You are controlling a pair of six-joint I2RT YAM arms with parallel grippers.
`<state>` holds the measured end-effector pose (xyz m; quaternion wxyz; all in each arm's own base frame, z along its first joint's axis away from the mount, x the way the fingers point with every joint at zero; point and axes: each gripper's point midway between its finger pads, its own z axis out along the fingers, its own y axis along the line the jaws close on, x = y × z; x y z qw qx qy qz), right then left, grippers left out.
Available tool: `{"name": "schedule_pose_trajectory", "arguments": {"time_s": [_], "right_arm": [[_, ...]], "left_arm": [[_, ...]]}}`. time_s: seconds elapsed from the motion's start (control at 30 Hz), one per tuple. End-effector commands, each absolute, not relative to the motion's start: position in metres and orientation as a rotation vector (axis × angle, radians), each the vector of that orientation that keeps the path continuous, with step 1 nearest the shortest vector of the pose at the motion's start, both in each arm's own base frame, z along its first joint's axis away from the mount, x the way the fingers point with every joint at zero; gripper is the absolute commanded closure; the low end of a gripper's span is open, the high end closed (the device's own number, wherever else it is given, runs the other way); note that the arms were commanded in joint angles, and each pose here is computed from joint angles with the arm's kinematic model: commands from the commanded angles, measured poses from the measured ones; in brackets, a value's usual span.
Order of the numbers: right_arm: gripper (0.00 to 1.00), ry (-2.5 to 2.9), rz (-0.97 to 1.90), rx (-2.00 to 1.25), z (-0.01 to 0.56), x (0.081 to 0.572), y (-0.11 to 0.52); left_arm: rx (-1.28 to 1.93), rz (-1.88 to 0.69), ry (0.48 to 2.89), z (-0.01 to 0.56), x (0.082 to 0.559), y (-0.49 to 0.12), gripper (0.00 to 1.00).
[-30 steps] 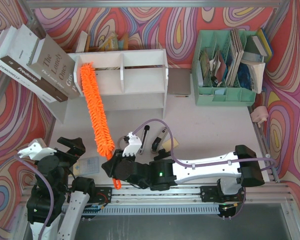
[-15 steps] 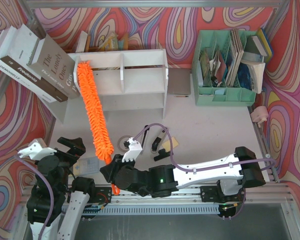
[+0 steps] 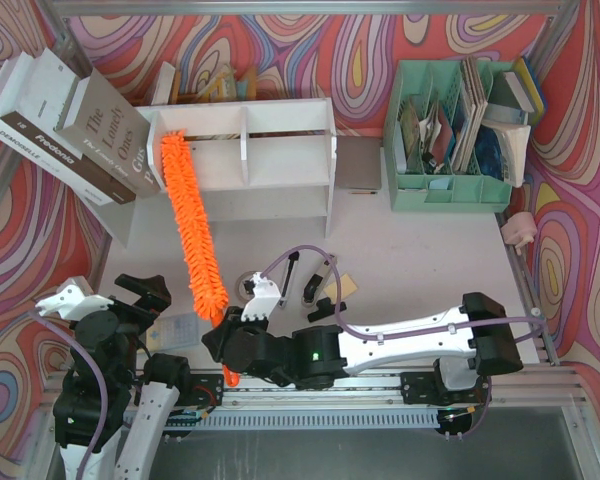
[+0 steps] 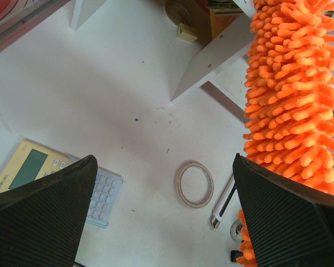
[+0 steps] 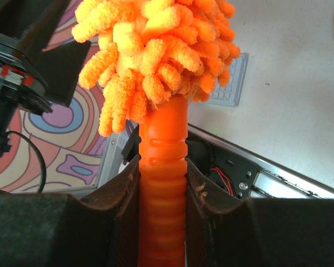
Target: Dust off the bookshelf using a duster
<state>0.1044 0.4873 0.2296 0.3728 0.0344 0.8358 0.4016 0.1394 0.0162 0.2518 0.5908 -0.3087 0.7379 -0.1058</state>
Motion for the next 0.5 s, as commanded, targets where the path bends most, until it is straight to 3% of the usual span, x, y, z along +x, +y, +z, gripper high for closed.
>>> {"name": "schedule_pose_trajectory", "arguments": {"time_s": [0.0, 0.17, 0.47], "right_arm": [[1.0, 1.995, 1.121, 0.152, 0.286, 0.114, 0.481], [1.0, 1.934, 1.148, 0.151, 0.305, 0.115, 0.482], [1.0, 2.025, 1.132, 0.169, 0.277, 0.109, 0.49]], "left_arm": [[-0.705, -0.244, 1.721, 0.251, 0.142, 0.015, 0.02], [-0.705, -0.244, 1.722, 0.251, 0.142, 0.015, 0.02], [-0.707, -0.242, 1.72, 0.251, 0.142, 0.015, 0.02]]}}
